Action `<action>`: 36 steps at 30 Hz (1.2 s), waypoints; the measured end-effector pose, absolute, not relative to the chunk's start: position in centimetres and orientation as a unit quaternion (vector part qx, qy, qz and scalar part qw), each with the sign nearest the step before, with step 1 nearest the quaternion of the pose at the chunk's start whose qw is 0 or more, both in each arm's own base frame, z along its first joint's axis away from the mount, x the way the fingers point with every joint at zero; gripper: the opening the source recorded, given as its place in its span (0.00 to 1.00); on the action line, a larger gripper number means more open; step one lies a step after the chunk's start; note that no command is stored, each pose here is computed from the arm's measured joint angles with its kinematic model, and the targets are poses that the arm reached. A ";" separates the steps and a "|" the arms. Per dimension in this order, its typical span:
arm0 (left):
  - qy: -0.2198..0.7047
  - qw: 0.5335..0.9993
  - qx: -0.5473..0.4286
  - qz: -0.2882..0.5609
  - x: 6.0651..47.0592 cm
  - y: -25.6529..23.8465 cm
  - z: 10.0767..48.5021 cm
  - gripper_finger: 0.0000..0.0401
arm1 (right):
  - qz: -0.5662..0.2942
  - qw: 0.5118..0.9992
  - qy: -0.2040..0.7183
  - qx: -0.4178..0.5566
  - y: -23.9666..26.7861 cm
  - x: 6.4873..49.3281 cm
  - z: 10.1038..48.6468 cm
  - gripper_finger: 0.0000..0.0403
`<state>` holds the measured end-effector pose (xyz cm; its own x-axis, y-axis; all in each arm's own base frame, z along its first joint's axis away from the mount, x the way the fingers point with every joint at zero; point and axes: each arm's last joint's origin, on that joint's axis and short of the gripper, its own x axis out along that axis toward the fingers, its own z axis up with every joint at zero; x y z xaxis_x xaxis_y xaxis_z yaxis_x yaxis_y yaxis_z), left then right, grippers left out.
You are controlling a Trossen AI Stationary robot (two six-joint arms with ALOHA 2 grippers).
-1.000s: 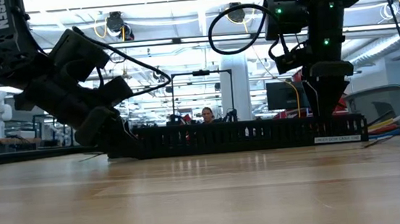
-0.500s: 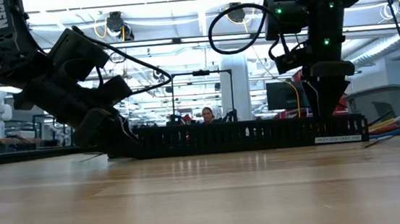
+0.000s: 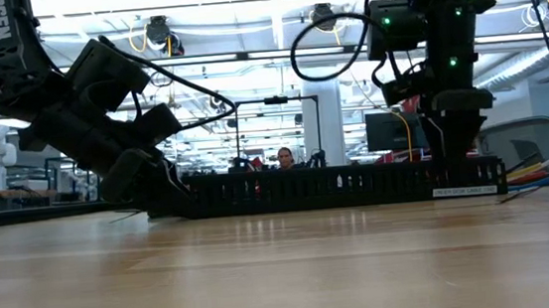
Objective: Ziptie cables
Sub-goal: Close the cable duct
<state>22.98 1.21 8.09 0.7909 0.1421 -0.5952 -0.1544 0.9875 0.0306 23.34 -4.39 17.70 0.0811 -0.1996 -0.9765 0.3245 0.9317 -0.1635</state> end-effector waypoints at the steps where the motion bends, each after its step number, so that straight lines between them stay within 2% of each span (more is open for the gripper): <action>1: 0.314 0.946 -0.010 0.078 23.0 1.2 8.1 0.60 | -0.179 0.736 0.651 0.047 -4.4 23.5 17.8 0.88; 5: 0.314 0.946 -0.010 0.078 23.0 1.2 8.1 0.60 | -0.175 0.738 0.650 0.044 -4.4 23.5 17.9 0.85; 15: 0.314 0.946 -0.010 0.079 23.0 1.2 8.1 0.60 | -0.170 0.739 0.651 0.037 -4.4 23.6 17.9 0.64; 23: 0.314 0.946 -0.010 0.079 23.0 1.2 8.1 0.60 | -0.173 0.739 0.650 0.040 -4.4 23.5 17.9 0.67; 36: 0.314 0.946 -0.010 0.078 23.0 1.2 8.1 0.60 | -0.170 0.734 0.657 0.036 -4.4 23.4 17.9 0.64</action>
